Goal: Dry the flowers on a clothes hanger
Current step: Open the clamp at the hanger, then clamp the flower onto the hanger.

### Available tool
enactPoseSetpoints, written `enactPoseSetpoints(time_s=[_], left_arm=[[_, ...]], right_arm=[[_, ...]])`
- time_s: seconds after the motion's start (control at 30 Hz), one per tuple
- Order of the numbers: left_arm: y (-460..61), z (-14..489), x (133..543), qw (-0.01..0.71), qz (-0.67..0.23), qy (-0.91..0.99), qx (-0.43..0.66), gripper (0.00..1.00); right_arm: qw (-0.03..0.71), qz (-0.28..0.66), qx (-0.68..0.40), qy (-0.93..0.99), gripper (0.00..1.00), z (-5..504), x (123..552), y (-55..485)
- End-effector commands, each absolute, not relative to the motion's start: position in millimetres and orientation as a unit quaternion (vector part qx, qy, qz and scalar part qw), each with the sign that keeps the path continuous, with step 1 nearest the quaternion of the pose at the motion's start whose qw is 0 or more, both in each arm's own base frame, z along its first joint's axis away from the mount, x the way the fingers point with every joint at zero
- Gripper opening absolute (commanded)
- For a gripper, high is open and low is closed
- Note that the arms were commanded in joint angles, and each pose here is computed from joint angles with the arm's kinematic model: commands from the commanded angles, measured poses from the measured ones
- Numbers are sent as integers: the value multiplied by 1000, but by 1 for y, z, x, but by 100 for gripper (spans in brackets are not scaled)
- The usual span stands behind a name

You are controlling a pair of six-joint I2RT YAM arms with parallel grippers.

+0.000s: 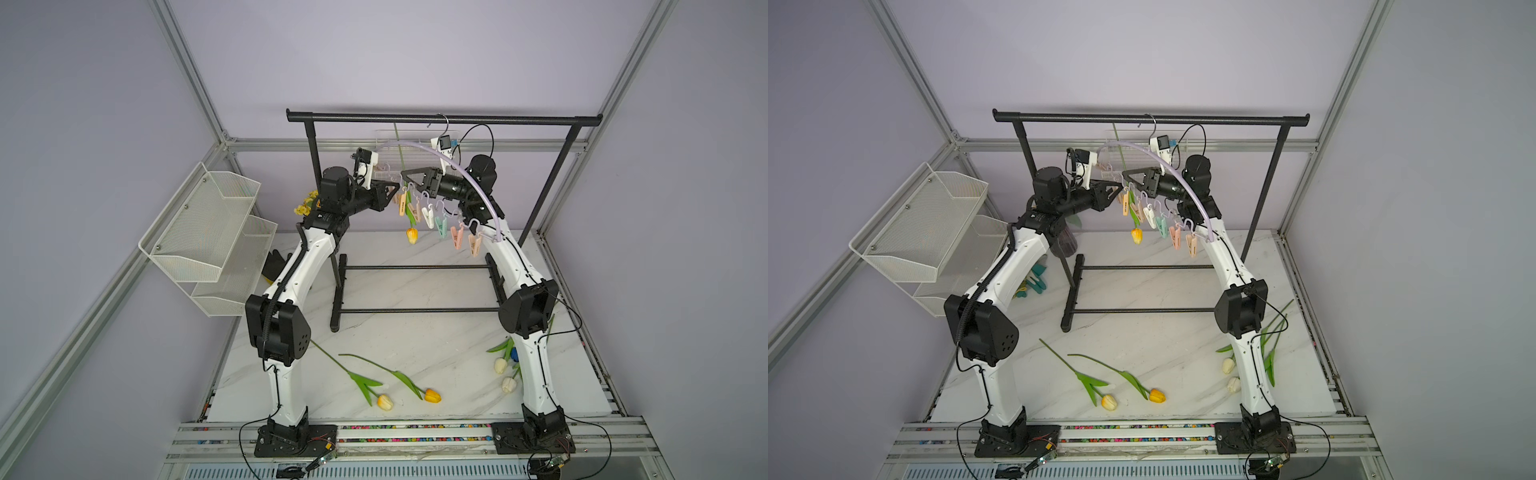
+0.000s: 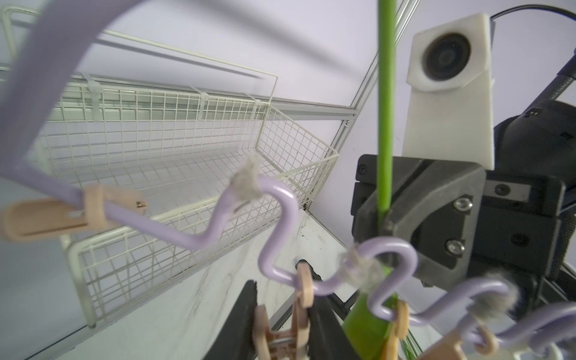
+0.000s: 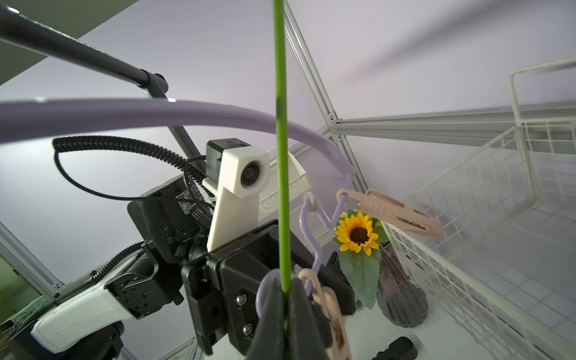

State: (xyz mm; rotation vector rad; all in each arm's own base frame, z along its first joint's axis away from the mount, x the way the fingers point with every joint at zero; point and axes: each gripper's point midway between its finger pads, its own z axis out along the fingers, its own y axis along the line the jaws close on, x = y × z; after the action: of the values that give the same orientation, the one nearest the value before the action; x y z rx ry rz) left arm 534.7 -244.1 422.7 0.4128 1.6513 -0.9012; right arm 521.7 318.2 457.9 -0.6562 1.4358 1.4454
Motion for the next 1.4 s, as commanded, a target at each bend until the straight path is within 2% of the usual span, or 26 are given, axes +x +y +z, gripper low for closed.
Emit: enactPoseSetpoints(time_s=[0.0,0.33,0.6,0.97,1.37], left_arm=[[-247,446,529,589,-395,680,186,26],[-253,454,523,590,-413,667,191,25],[-254,457,523,590,-420,662,190,24],[-256,461,524,592,-430,655,185,20],[-255,456,526,591,-431,658,180,18]], right_arm=[[498,577,-252,596,0,467,520,313],[520,529,-139,656,0,437,540,276],[503,545,-89,664,0,405,533,268],[455,603,-80,651,0,372,511,289],[415,653,-97,626,0,373,481,329]])
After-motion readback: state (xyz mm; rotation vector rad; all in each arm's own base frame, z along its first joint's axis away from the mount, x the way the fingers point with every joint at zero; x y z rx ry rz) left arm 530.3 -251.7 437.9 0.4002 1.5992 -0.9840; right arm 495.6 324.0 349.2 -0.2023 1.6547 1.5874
